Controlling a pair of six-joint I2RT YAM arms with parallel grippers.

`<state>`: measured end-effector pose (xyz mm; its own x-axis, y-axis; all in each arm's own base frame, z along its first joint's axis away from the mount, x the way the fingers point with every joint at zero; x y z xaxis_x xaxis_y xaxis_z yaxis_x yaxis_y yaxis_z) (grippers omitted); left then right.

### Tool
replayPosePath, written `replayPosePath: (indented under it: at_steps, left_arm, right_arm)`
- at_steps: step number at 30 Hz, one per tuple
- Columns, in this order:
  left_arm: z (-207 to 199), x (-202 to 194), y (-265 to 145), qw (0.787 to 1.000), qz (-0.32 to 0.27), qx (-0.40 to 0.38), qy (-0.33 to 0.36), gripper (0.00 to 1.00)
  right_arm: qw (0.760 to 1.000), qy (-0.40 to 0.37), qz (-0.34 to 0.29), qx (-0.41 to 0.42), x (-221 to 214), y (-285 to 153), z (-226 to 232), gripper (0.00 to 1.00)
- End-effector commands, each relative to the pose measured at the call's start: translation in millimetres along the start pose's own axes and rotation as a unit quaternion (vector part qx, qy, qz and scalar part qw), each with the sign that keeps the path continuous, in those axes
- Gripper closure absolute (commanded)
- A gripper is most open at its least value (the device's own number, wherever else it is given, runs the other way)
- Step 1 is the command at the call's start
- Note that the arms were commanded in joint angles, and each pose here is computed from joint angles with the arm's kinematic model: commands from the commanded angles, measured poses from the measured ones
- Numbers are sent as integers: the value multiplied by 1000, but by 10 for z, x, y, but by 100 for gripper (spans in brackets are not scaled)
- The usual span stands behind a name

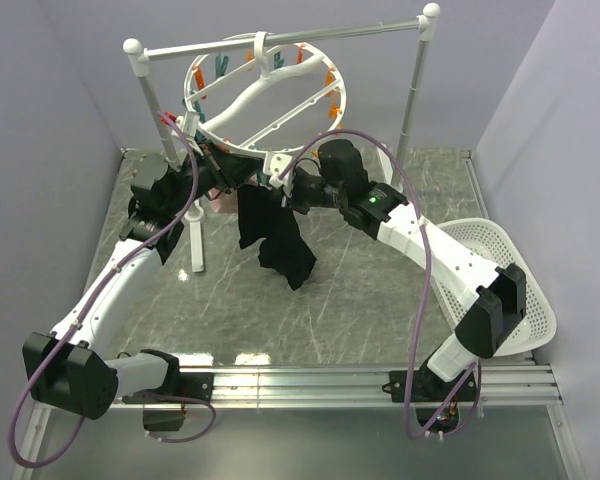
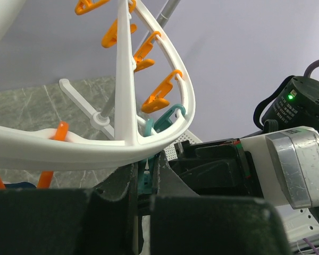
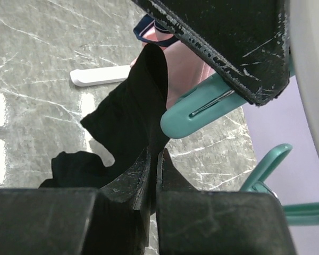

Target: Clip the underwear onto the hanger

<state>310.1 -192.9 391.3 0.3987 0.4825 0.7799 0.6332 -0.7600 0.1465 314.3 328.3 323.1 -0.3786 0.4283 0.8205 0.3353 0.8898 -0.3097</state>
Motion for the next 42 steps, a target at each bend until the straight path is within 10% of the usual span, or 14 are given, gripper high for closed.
replayPosePath:
  at_steps: [1,42]
  left_arm:
    - [-131,70,1,999,4,-29,27,100]
    - [-70,-1,26,998,24,-33,42,96]
  right_arm:
    - [998,-21,-48,-36,434,-244,-211,100]
    - [995,4,-90,-54,710,-446,-409,100]
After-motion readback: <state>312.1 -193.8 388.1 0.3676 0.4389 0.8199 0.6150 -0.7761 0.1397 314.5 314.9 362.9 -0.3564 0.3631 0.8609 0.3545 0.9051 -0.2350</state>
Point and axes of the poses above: each gripper's point midway between its finger pads, its own y axis out along the fingers, its own z axis along the line the jaws close on, x = y × z, the point moved 4 cm from there along -y, back along the fingers, and after that the axes turned 4 degrees about -y, right-handed, at the moved point
